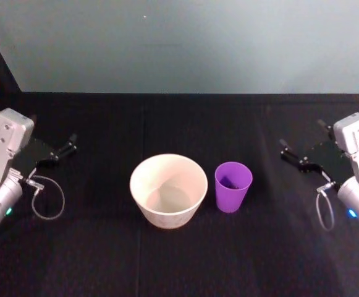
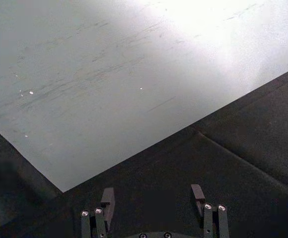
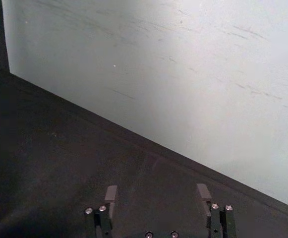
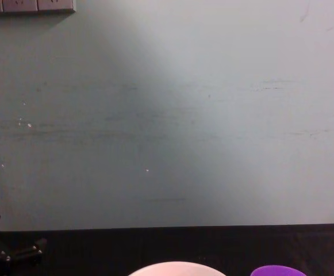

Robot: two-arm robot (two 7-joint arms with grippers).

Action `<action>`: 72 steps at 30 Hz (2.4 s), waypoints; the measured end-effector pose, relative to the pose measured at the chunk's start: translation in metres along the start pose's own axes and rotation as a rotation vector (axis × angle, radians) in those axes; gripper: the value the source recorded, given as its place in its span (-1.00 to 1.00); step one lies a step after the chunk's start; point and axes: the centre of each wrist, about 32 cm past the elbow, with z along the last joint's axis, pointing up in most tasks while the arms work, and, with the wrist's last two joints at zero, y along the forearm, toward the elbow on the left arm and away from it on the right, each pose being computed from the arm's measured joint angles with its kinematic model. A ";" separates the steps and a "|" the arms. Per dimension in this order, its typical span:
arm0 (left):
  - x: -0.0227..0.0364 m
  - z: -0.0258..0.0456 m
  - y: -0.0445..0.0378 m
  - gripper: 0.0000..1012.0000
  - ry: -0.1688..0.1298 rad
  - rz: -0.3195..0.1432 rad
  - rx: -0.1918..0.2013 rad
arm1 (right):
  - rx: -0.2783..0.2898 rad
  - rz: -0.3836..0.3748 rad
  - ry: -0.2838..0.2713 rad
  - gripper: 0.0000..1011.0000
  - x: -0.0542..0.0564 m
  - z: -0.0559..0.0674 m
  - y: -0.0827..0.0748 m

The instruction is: Pick up the cup and pour the mung beans from the cup into the bowl.

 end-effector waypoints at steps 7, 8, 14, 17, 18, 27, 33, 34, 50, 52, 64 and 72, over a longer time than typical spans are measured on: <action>0.0000 0.0000 0.0000 0.98 0.000 0.000 0.000 | -0.019 0.031 0.004 0.99 0.000 0.001 -0.017; 0.0000 0.0000 0.0000 0.98 0.000 0.000 0.000 | -0.024 0.042 0.006 0.99 -0.001 0.002 -0.022; 0.0000 0.0000 0.0000 0.98 0.000 0.000 0.000 | -0.047 0.125 0.016 0.99 -0.003 0.003 -0.044; 0.0000 0.0000 0.0000 0.98 0.000 0.000 0.000 | -0.060 0.168 0.022 0.99 -0.004 0.003 -0.052; 0.0000 0.0000 0.0000 0.98 0.000 0.000 0.000 | -0.067 0.197 0.024 0.99 -0.005 0.003 -0.056; 0.0000 0.0000 0.0000 0.98 0.000 0.000 0.000 | -0.076 0.337 0.046 0.99 -0.017 0.005 -0.065; 0.0000 0.0000 0.0000 0.98 0.000 0.000 0.000 | -0.050 0.404 0.101 0.99 -0.029 0.006 -0.059; 0.0000 0.0000 0.0000 0.98 0.000 0.000 0.000 | -0.044 0.414 0.113 0.99 -0.031 0.006 -0.056; 0.0000 0.0000 0.0000 0.98 0.000 0.000 0.000 | 0.023 0.405 0.233 0.99 -0.061 -0.005 -0.017; 0.0000 0.0000 0.0000 0.98 0.000 0.000 0.000 | 0.028 0.404 0.239 0.99 -0.063 -0.006 -0.015; 0.0000 0.0000 0.0000 0.98 0.000 0.000 0.000 | 0.042 0.397 0.257 0.99 -0.067 -0.006 -0.009; 0.0000 0.0000 0.0000 0.98 0.000 0.000 0.000 | 0.042 0.398 0.266 0.99 -0.068 -0.008 -0.008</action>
